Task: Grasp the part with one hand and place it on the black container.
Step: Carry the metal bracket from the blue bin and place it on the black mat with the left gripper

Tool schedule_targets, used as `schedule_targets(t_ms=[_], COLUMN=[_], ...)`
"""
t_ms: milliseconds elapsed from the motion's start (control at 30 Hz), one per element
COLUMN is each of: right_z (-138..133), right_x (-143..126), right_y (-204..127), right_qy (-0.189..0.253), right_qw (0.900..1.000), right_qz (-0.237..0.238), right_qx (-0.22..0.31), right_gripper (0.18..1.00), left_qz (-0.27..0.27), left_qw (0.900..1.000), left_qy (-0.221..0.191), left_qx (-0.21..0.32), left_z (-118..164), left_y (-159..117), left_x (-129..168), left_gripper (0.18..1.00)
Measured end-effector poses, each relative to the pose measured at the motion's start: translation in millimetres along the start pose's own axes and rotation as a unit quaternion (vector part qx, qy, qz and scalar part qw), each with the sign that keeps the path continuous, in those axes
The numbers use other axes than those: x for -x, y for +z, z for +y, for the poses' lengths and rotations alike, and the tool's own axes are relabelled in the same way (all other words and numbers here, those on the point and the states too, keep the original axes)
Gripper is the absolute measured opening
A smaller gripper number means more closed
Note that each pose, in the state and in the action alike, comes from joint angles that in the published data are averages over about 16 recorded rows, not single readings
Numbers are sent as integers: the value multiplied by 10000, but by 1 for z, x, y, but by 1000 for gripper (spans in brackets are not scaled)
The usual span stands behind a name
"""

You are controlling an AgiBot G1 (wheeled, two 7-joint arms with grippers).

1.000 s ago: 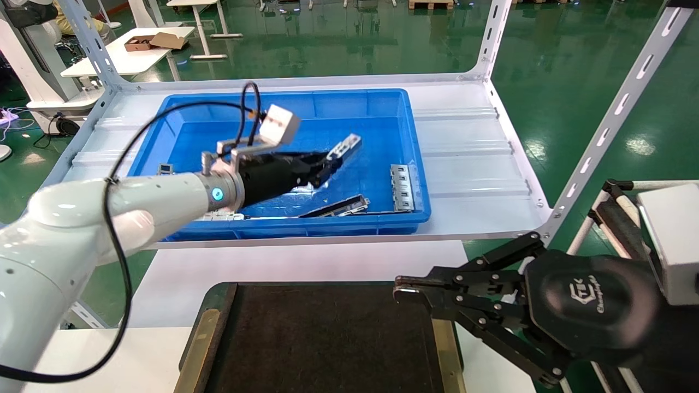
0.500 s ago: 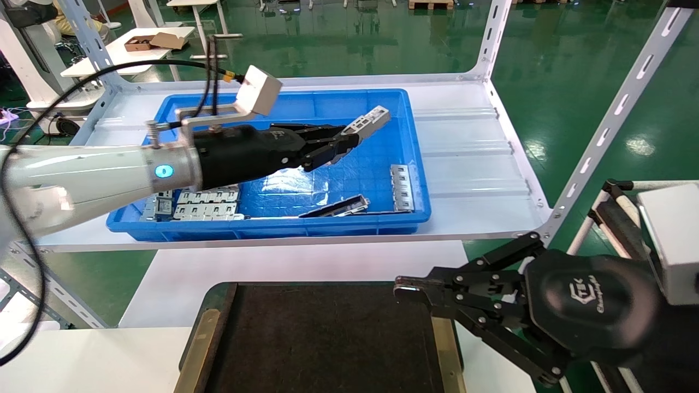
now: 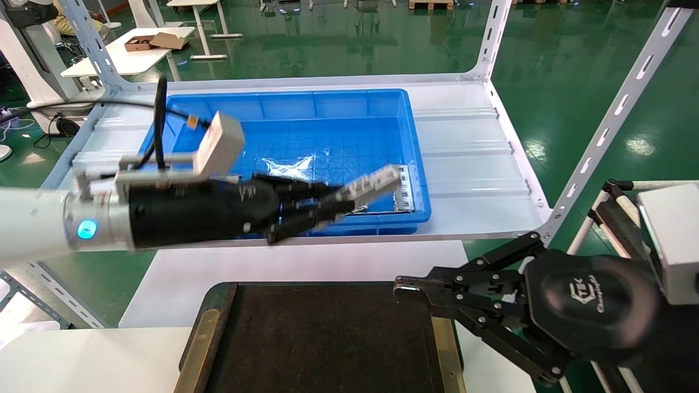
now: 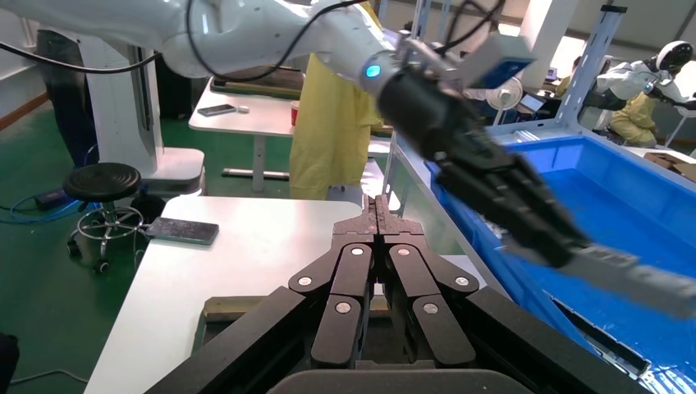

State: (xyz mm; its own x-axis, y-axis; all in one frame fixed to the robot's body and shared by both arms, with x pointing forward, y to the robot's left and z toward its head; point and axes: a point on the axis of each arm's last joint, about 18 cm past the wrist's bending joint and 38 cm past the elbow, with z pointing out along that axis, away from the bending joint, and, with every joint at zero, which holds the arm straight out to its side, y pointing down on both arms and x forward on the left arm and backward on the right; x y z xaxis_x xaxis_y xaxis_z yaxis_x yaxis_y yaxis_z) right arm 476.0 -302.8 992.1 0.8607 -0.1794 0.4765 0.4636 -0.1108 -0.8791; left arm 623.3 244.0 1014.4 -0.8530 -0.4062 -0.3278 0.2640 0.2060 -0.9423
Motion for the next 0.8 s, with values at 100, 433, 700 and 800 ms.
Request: schedule_targets(t_ms=[100,433,700,800], right_z=[0,0,0,0], right_x=[0,0,0,0], right_y=[0,0,0,0], right_qy=[0,0,0,0], right_qw=[10000,10000,10000,10000], right_qz=[0,0,0,0], right_qx=[0,0,0,0], right_gripper=[191,191,191,191], left_qz=[69,-17,-407,-630], left_qw=[9999,9960,9845,9774], left_qy=[-60,-670,-1507,-1853], left_qx=[110,585,795,802], left_z=[11,72,135,159], left_y=[-6,-13,-2,7], left_x=[-18,-68,-90,-96], left_gripper=[322,322,322,322])
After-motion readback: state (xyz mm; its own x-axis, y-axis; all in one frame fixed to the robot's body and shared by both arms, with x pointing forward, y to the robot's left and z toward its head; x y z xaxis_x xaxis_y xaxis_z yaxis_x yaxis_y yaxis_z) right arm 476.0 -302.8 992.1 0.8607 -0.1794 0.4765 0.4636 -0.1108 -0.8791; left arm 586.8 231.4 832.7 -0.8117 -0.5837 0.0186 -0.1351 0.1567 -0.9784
